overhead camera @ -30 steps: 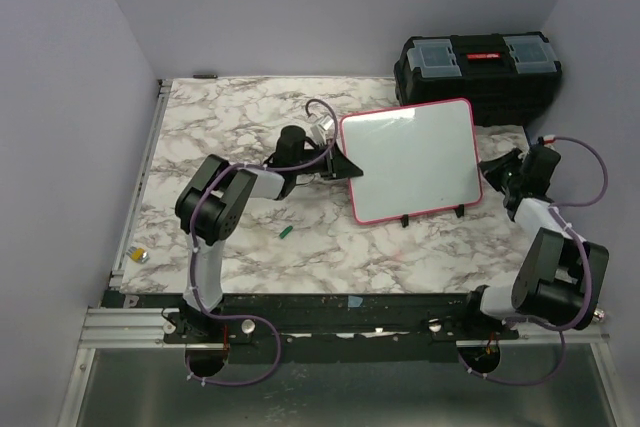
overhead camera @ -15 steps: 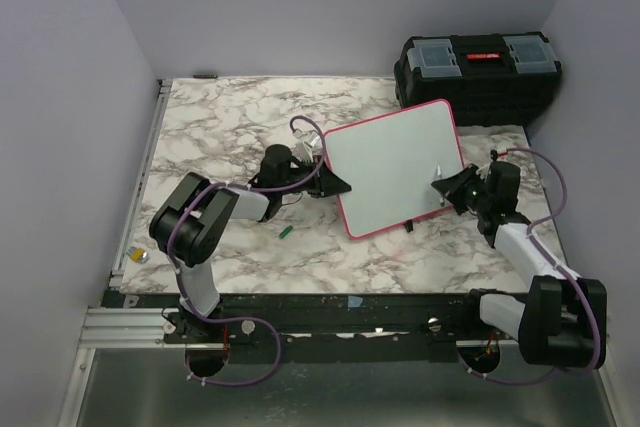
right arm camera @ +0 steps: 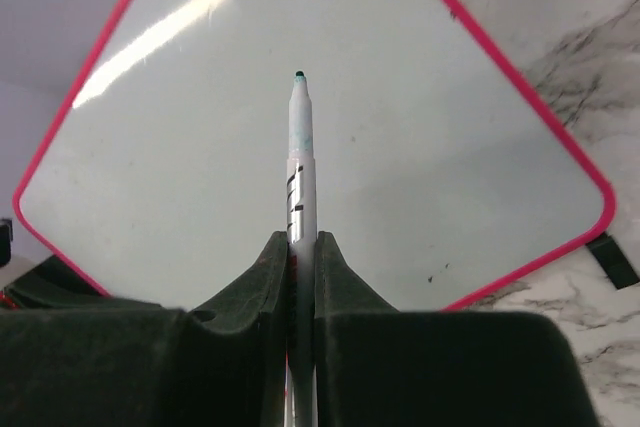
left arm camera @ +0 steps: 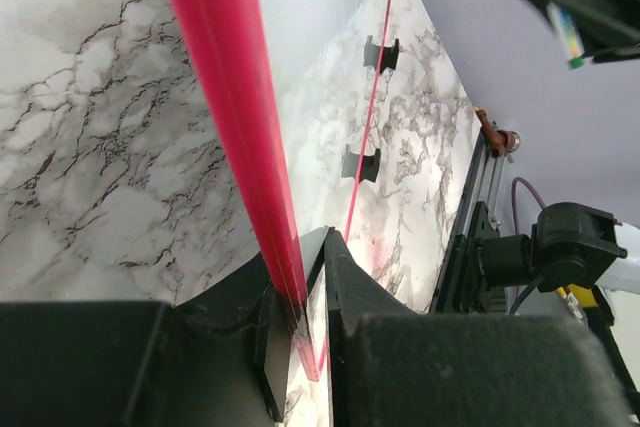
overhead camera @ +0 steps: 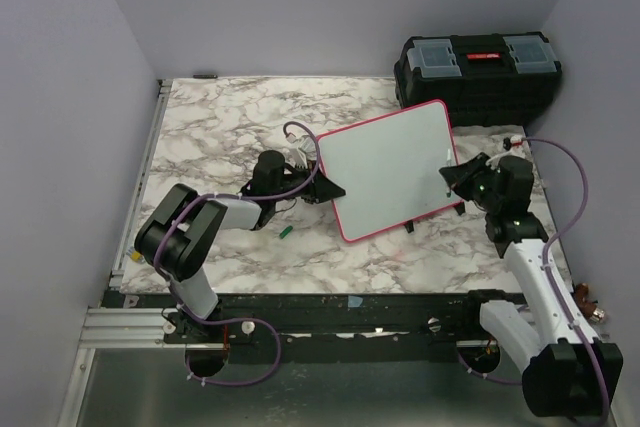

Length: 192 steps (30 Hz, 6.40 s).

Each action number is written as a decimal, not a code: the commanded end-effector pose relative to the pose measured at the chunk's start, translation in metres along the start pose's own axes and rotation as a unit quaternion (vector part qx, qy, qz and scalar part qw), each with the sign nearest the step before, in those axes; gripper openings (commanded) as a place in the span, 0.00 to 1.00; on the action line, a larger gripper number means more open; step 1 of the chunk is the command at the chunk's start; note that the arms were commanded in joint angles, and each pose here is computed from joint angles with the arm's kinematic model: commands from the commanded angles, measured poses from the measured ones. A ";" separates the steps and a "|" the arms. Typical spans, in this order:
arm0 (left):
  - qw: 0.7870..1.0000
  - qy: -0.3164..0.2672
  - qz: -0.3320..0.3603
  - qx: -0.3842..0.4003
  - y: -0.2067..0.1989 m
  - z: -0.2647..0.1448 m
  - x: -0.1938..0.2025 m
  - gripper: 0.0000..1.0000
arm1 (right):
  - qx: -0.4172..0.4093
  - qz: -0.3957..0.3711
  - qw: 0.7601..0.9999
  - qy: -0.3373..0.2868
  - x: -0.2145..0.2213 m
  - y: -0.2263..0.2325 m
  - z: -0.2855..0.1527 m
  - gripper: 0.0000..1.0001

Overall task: Write a sentence on the whiteboard
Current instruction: Move the whiteboard to the center of the board, then pass from the right arm to the left

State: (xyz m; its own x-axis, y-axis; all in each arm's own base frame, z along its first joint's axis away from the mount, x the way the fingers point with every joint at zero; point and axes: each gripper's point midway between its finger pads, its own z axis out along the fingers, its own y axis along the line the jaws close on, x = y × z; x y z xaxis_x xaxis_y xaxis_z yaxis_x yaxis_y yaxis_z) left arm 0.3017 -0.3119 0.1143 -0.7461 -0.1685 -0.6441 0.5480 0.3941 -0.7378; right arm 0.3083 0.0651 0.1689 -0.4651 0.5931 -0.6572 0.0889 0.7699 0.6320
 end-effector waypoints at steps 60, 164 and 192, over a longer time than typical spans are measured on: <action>0.997 0.025 0.037 -0.060 0.018 -0.027 0.031 0.00 | 0.122 0.059 0.985 0.108 0.106 -0.071 0.056 0.01; 0.963 -0.059 0.209 0.162 -0.231 -0.111 -0.108 0.57 | -0.559 -0.240 0.764 0.215 0.056 0.239 -0.105 0.01; 0.961 0.014 0.204 0.186 -0.233 -0.089 -0.080 0.31 | -0.576 -0.266 0.732 0.248 0.077 0.247 -0.116 0.01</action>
State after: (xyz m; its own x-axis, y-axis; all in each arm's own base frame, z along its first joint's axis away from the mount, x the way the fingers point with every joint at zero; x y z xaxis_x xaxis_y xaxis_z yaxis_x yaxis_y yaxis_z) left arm 0.2066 -0.3055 0.3562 -0.4578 -0.0694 -0.8863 0.8798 0.1082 -0.4629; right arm 0.1986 0.2718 0.3135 -0.4734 -0.0848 -0.8767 -0.8806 0.0242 0.4732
